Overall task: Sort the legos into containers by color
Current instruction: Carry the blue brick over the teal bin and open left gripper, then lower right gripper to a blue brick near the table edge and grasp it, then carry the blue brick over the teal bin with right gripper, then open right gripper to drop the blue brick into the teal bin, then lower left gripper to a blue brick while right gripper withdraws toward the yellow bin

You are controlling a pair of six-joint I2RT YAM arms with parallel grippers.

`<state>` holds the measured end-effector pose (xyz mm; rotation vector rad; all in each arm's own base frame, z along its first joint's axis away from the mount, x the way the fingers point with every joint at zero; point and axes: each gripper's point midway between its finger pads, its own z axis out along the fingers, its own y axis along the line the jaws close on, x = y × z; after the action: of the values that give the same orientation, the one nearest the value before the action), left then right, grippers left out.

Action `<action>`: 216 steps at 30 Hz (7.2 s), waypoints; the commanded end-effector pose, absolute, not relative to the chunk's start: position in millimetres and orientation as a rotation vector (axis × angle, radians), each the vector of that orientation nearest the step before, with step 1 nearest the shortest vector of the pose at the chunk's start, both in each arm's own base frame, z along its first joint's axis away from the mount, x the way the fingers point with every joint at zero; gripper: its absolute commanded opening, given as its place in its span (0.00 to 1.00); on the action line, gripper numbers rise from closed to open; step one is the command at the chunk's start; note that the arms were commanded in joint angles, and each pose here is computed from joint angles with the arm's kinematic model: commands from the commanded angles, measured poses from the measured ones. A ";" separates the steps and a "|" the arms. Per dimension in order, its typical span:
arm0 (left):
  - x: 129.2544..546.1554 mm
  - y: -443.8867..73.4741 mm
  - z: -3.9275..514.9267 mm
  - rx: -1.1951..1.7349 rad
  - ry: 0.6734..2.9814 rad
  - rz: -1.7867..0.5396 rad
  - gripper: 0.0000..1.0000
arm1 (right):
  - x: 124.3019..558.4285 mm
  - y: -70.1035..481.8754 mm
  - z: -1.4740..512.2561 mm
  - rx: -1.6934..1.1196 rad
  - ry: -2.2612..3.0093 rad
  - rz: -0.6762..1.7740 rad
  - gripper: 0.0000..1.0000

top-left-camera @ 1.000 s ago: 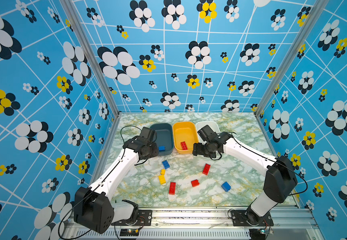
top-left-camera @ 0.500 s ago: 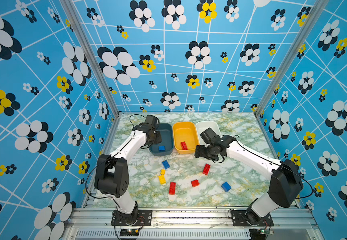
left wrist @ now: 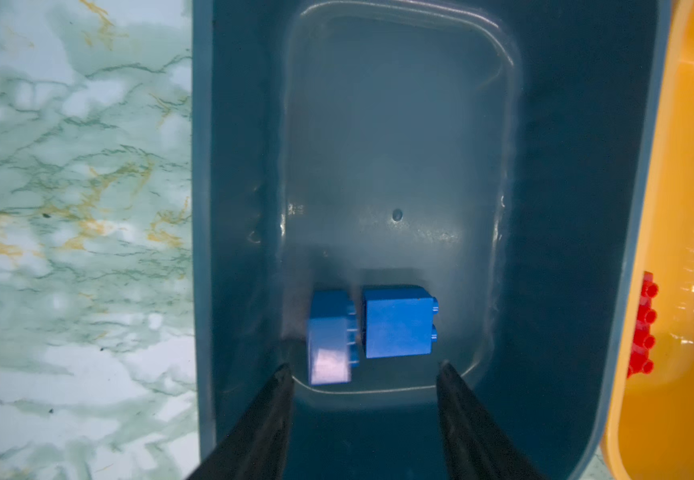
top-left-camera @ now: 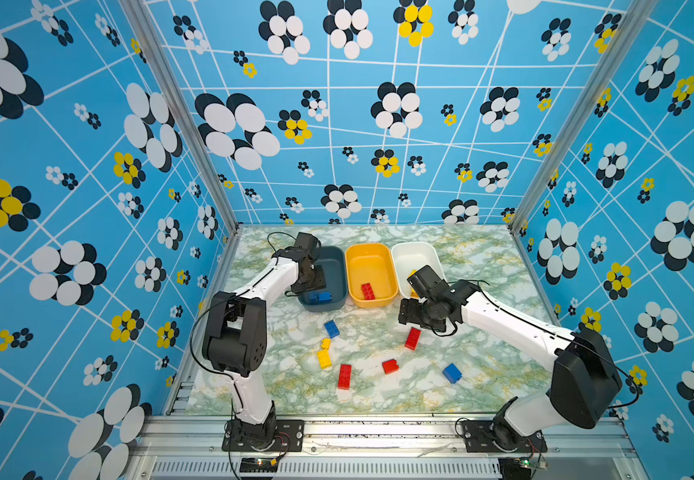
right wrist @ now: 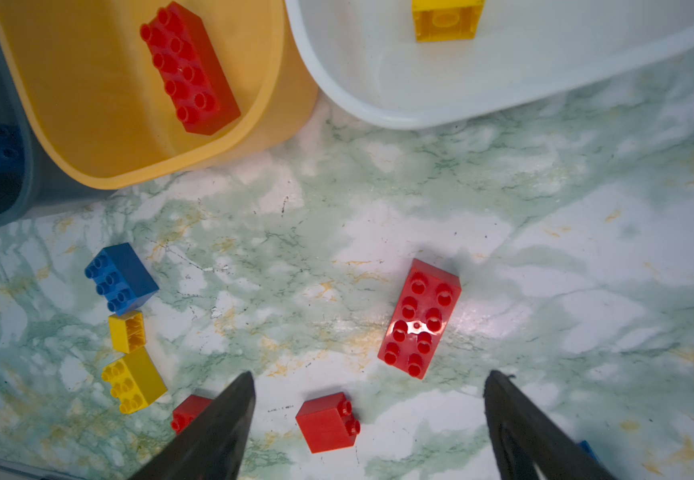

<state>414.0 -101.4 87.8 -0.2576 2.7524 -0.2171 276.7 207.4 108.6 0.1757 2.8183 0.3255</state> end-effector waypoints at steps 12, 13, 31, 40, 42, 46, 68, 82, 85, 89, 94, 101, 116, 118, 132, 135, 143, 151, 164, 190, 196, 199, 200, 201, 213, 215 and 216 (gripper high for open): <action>410.9 -104.0 120.7 -0.249 2.672 -0.263 0.74 | 249.8 163.9 104.3 0.376 2.815 0.243 0.88; 409.8 -104.7 123.4 -0.248 2.662 -0.271 0.76 | 247.3 161.5 103.6 0.392 2.816 0.237 0.88; 364.6 -122.6 144.5 -0.249 2.592 -0.435 0.86 | 205.5 120.8 78.1 0.744 2.840 0.066 0.88; 352.2 -124.2 148.1 -0.248 2.585 -0.454 0.87 | 177.9 110.9 57.9 0.936 2.866 0.047 0.87; 351.5 -124.2 148.5 -0.249 2.584 -0.457 0.88 | 172.5 108.3 55.1 0.965 2.864 0.050 0.87; 350.7 -124.8 147.7 -0.246 2.588 -0.455 0.88 | 163.7 108.1 47.5 1.013 2.881 0.065 0.86; 349.2 -121.9 148.9 -0.254 2.598 -0.428 0.90 | 153.9 100.8 19.7 1.016 2.934 -0.031 0.70; 344.5 -118.6 149.7 -0.262 2.595 -0.417 0.90 | 163.1 97.7 19.4 0.999 2.915 -0.030 0.39; 341.3 -117.5 148.3 -0.265 2.597 -0.415 0.91 | 165.3 100.6 22.3 0.987 2.919 -0.013 0.35; 336.2 -114.5 146.3 -0.275 2.599 -0.412 0.91 | 173.4 108.8 30.1 0.949 2.921 0.034 0.33; 329.1 -109.1 143.7 -0.290 2.602 -0.409 0.91 | 196.9 130.3 51.2 0.803 2.921 0.105 0.33; 311.7 -99.1 134.1 -0.319 2.620 -0.400 0.91 | 245.5 193.8 85.0 0.486 2.911 0.253 0.33; 265.8 -70.6 103.7 -0.426 2.668 -0.353 0.91 | 335.1 368.8 148.3 -0.144 2.790 0.563 0.33; 262.3 -69.3 100.7 -0.435 2.671 -0.352 0.91 | 342.8 387.4 149.7 -0.186 2.774 0.585 0.33; 257.7 -67.8 94.9 -0.440 2.684 -0.351 0.91 | 386.8 455.9 127.7 -0.313 2.739 0.628 0.33; 258.5 -68.0 94.8 -0.437 2.687 -0.350 0.91 | 389.7 459.5 118.9 -0.320 2.752 0.617 0.34; 260.0 -67.8 94.9 -0.438 2.685 -0.350 0.92 | 387.8 461.0 107.5 -0.333 2.776 0.614 0.50; 263.8 -69.7 96.2 -0.438 2.682 -0.361 0.92 | 387.2 459.5 121.1 -0.349 2.755 0.623 0.59; 276.6 -82.3 101.4 -0.393 2.678 -0.384 0.91 | 381.2 444.6 171.9 -0.366 2.684 0.616 0.62; 307.6 -160.0 67.9 -0.137 2.863 -0.341 0.73 | 325.2 302.7 159.6 -0.003 2.742 0.507 0.70; 309.9 -169.0 56.1 -0.125 2.916 -0.291 0.71 | 318.8 280.5 157.7 0.048 2.747 0.471 0.71; 307.4 -167.2 50.4 -0.139 2.942 -0.248 0.71 | 317.0 274.9 158.9 0.061 2.747 0.461 0.71; 307.2 -165.8 49.3 -0.148 2.946 -0.233 0.71 | 316.3 273.3 159.2 0.063 2.746 0.457 0.71; 306.5 -164.4 48.0 -0.154 2.951 -0.220 0.71 | 315.8 271.9 159.4 0.067 2.747 0.456 0.71; 303.7 -165.9 31.2 -0.203 2.998 -0.192 0.68 | 311.6 263.1 158.8 0.080 2.757 0.441 0.72; 303.9 -167.8 27.7 -0.203 3.011 -0.190 0.66 | 311.1 262.1 159.5 0.079 2.757 0.439 0.72; 303.4 -168.0 25.5 -0.204 3.018 -0.185 0.65 | 310.8 261.5 159.6 0.078 2.758 0.438 0.72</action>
<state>303.8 -163.0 26.8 -0.2004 2.9960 -0.1873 315.1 272.8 156.6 0.0520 2.7565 0.4642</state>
